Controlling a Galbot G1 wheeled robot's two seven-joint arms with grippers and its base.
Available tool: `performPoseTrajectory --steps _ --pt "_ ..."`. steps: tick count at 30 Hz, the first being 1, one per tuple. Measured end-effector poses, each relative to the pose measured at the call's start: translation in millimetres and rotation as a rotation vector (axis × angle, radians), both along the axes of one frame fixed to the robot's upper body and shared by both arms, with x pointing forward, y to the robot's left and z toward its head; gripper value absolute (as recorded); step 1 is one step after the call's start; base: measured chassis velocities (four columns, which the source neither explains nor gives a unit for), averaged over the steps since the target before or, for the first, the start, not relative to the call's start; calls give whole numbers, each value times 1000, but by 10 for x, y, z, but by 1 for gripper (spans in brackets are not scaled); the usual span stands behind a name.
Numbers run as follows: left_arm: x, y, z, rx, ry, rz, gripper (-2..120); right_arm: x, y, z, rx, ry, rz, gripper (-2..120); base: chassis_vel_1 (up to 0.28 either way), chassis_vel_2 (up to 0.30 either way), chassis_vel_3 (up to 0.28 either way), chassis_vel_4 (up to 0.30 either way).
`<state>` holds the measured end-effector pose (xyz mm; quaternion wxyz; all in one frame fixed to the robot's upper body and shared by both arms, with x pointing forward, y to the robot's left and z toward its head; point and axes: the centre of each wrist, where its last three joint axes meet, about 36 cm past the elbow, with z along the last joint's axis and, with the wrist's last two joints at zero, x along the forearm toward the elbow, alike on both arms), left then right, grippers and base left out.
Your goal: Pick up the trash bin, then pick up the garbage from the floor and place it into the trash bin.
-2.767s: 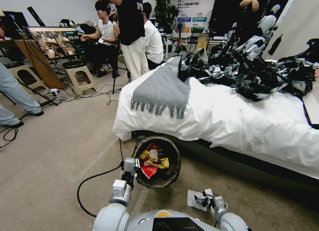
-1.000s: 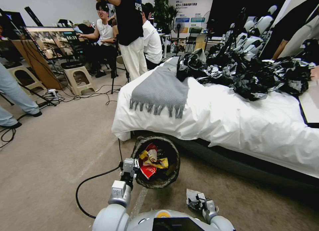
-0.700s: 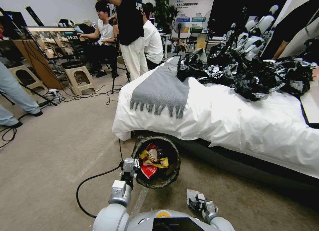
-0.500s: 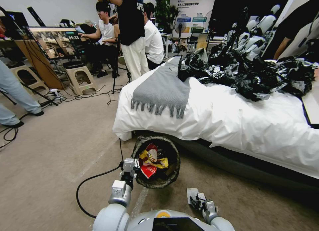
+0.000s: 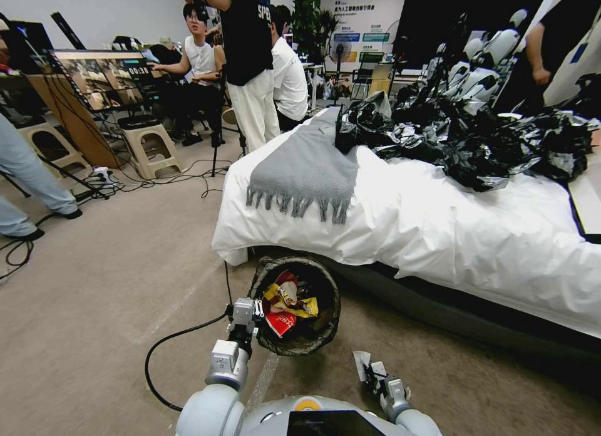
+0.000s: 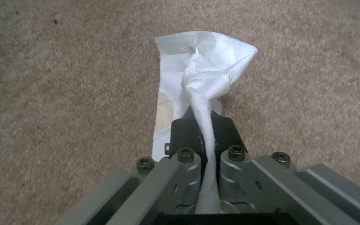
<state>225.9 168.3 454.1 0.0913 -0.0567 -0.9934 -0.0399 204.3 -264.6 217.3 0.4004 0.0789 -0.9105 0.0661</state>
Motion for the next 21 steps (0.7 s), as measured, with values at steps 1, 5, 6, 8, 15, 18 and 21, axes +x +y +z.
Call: performPoseTrajectory --steps 1,5,6,8,15,18,21 --pt "0 0 0 0 0 0 0 0 0 0 0 0 0 0 0 0 0 0" --pt "2 2 1 1 -1 1 0 29 4 8 2 -15 2 0 0 0 0 0" --pt "3 3 2 1 -2 1 0 42 9 20 3 -25 2 0 0 0 0 0" --pt "6 5 5 1 -3 1 0 83 29 70 0 -59 6 0 0 0 0 0" --pt "5 21 8 7 -4 2 0 277 181 349 29 -294 12 0 0 0 0 0" --pt "2 21 7 6 -3 2 0 438 287 510 95 -535 51 0 0 0 0 0" --pt "-2 20 5 6 -1 2 0 604 335 717 147 -732 129 0 0 0 0 0"
